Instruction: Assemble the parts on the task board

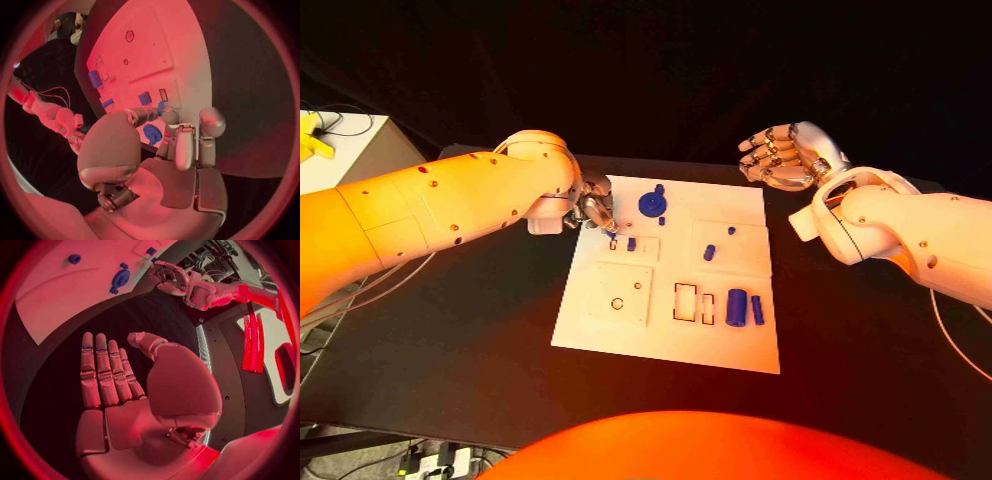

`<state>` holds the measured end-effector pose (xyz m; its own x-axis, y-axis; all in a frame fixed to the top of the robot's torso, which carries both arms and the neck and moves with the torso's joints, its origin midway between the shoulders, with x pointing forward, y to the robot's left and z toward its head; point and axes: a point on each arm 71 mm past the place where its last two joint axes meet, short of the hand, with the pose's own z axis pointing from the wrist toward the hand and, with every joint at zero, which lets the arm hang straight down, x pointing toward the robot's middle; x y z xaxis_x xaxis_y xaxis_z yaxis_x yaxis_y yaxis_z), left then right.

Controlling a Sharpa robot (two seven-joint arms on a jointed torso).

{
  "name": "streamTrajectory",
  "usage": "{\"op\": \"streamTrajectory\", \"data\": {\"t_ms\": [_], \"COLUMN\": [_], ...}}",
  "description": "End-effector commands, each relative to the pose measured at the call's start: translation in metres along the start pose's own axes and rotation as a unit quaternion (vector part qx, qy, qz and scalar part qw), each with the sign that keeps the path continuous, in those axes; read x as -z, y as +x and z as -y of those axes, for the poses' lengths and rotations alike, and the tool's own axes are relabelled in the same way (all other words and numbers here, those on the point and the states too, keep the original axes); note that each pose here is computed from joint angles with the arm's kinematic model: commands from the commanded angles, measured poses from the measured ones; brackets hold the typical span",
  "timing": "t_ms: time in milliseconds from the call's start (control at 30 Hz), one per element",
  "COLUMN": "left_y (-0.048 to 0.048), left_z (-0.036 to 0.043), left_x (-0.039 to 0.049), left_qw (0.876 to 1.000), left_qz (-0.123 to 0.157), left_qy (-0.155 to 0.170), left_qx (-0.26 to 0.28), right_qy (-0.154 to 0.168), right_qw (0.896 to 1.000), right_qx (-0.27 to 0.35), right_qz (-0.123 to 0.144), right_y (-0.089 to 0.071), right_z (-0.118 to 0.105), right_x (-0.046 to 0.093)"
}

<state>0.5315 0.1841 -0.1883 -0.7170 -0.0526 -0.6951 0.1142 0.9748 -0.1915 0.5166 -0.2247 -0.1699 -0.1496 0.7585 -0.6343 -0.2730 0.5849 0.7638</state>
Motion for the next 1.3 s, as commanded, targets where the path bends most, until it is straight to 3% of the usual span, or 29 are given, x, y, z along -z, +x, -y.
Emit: {"op": "streamTrajectory", "data": {"t_ms": [33,533,1300], "left_y": [0.0036,0.0145,0.0179], "left_z": [0.0011,0.0010,-0.0012], "left_x": [-0.0007,-0.0033,-0.0030], "left_qw": [1.000,1.000,1.000], "left_qz": [-0.009,-0.018,-0.026], "left_qy": [0.001,0.001,-0.002], "left_qx": [0.000,-0.006,-0.014], "right_qy": [-0.008,-0.005,-0.003], "right_qw": [1.000,1.000,1.000], "right_qx": [0.001,0.000,0.000], "right_qz": [-0.001,-0.005,-0.007], "right_y": [0.001,0.000,0.000], "right_z": [-0.002,0.000,0.001], "right_x": [0.000,0.001,0.001]}}
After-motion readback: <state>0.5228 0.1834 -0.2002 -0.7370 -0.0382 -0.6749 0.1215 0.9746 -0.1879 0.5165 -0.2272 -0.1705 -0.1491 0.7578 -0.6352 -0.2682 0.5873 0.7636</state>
